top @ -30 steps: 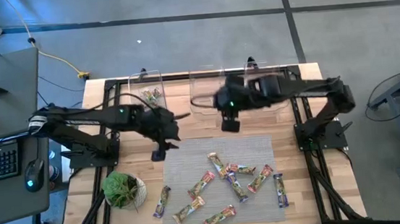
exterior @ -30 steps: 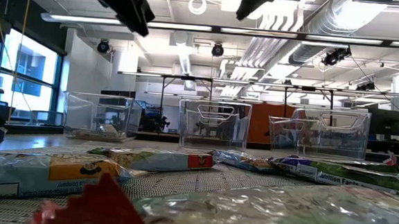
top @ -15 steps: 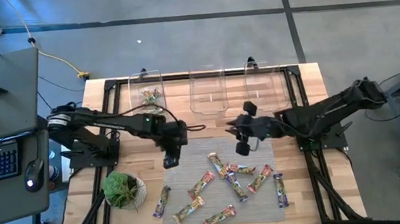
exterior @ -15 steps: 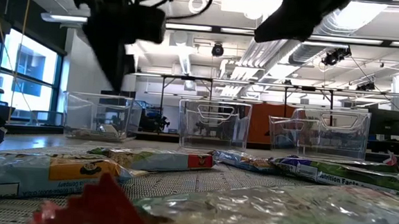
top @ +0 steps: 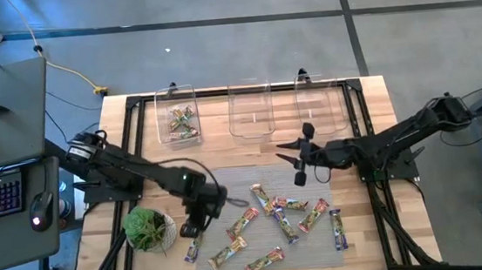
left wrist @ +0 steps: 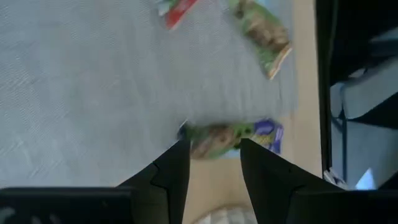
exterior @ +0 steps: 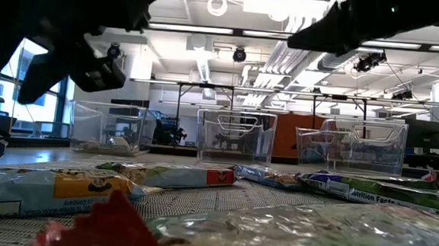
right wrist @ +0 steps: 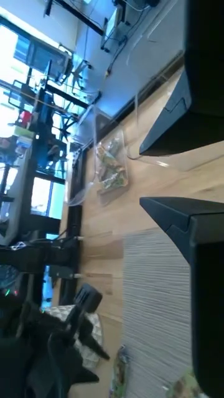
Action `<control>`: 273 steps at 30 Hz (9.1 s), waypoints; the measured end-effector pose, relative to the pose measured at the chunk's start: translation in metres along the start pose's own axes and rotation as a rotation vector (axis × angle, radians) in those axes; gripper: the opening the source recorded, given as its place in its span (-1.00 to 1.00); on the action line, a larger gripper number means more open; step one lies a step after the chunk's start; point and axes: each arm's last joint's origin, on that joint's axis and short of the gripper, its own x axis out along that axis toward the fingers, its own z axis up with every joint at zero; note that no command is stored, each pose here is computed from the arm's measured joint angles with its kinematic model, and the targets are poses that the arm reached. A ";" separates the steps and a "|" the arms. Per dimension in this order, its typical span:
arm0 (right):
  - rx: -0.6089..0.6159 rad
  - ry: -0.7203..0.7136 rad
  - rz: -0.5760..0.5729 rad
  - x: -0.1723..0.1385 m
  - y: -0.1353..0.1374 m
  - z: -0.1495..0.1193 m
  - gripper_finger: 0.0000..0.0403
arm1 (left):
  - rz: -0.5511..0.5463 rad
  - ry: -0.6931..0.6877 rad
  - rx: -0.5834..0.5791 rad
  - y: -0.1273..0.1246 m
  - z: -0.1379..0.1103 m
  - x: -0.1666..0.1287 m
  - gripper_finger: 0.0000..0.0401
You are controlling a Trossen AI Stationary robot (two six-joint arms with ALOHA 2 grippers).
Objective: Pick and place Granola Bars by type
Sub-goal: Put the left blue granola bar into the middle transparent bin
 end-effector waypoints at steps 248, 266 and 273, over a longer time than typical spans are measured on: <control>0.045 0.893 0.705 0.084 0.103 -0.060 -0.95 | 0.933 -0.427 -0.181 0.191 0.078 -0.308 -0.59; 0.034 0.608 0.498 0.058 0.042 0.023 -0.99 | 1.006 -0.377 -0.208 0.192 0.075 -0.308 -0.59; 0.035 0.666 0.616 0.070 0.061 0.003 -0.85 | 1.003 -0.326 -0.227 0.192 0.071 -0.306 -0.59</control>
